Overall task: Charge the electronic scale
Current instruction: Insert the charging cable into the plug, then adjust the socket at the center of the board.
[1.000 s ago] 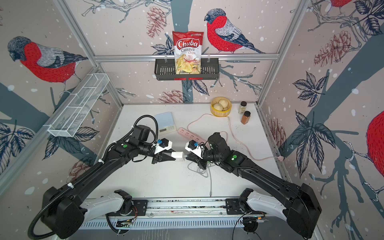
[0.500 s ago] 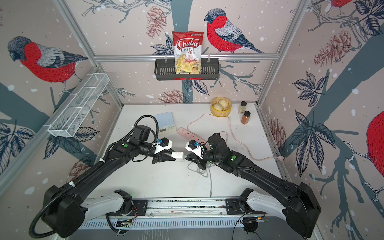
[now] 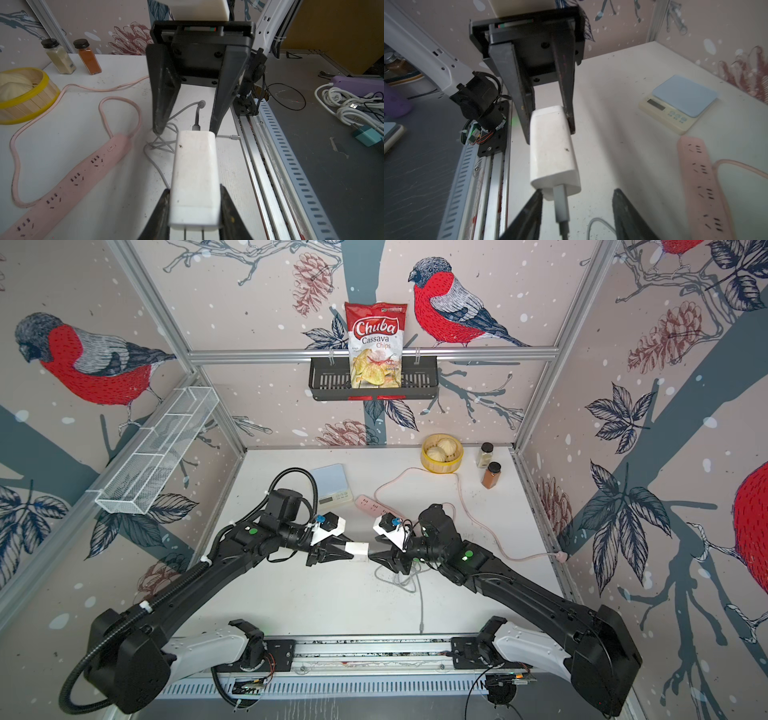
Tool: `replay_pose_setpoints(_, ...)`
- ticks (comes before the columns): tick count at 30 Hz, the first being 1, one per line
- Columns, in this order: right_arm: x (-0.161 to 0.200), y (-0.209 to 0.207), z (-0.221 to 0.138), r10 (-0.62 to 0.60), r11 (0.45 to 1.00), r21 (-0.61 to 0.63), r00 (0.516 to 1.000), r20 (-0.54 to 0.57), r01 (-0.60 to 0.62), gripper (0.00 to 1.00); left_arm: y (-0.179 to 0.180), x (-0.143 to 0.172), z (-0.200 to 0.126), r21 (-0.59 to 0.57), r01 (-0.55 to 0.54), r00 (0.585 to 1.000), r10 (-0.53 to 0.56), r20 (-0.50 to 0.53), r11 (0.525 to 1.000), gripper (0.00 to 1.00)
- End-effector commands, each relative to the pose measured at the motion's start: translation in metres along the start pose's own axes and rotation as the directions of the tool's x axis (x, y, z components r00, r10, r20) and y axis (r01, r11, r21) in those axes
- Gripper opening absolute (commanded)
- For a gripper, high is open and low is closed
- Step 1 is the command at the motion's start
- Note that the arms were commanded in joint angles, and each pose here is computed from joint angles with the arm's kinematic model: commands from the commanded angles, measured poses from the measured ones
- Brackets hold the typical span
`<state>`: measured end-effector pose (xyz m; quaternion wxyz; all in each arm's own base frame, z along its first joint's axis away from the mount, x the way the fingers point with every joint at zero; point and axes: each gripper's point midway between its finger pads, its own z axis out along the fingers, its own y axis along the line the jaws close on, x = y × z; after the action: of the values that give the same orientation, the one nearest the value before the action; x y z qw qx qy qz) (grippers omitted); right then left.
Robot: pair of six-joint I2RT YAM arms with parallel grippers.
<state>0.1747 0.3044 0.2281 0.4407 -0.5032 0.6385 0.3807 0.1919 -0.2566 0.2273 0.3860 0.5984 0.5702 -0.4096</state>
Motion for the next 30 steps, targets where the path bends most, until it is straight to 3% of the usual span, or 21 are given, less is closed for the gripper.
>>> replay_pose_setpoints(1,-0.029,0.001,-0.017,-0.062,0.998,0.018,0.986,0.157,0.060,0.87,0.000,-0.014,-0.008,0.028,-0.046,0.996,0.043,0.075,0.999,0.00)
replay_pose_setpoints(5,-0.034,0.008,-0.019,-0.080,0.997,0.015,0.974,0.210,0.079,0.89,0.001,-0.018,-0.013,0.030,-0.055,0.994,0.052,0.101,0.998,0.00)
replay_pose_setpoints(11,-0.036,0.019,0.010,-0.081,0.993,-0.068,0.980,0.180,0.095,0.89,-0.001,-0.026,-0.015,0.053,-0.041,0.992,0.034,0.123,0.998,0.00)
replay_pose_setpoints(16,-0.041,0.019,0.022,-0.086,0.990,-0.098,0.980,0.182,0.105,0.84,-0.006,-0.027,-0.017,0.075,-0.038,0.991,0.028,0.131,0.996,0.00)
replay_pose_setpoints(20,-0.041,0.016,0.027,-0.086,0.990,-0.098,0.983,0.163,0.103,0.67,-0.006,-0.029,-0.018,0.062,-0.039,0.990,0.030,0.138,0.997,0.00)
replay_pose_setpoints(23,-0.040,0.015,0.028,-0.084,0.990,-0.099,0.984,0.159,0.101,0.42,-0.005,-0.029,-0.018,0.052,-0.038,0.990,0.030,0.138,0.998,0.00)
replay_pose_setpoints(26,-0.039,0.014,0.028,-0.080,0.991,-0.098,0.986,0.147,0.095,0.23,-0.003,-0.030,-0.019,0.031,-0.042,0.991,0.037,0.131,0.999,0.00)
replay_pose_setpoints(27,-0.038,0.013,0.028,-0.080,0.991,-0.097,0.987,0.140,0.094,0.18,-0.001,-0.030,-0.020,0.015,-0.046,0.991,0.044,0.126,0.999,0.04)
replay_pose_setpoints(30,-0.035,0.006,0.026,-0.072,0.993,-0.083,0.993,0.095,0.080,0.12,0.005,-0.031,-0.024,-0.058,-0.058,0.992,0.064,0.106,0.997,0.30)
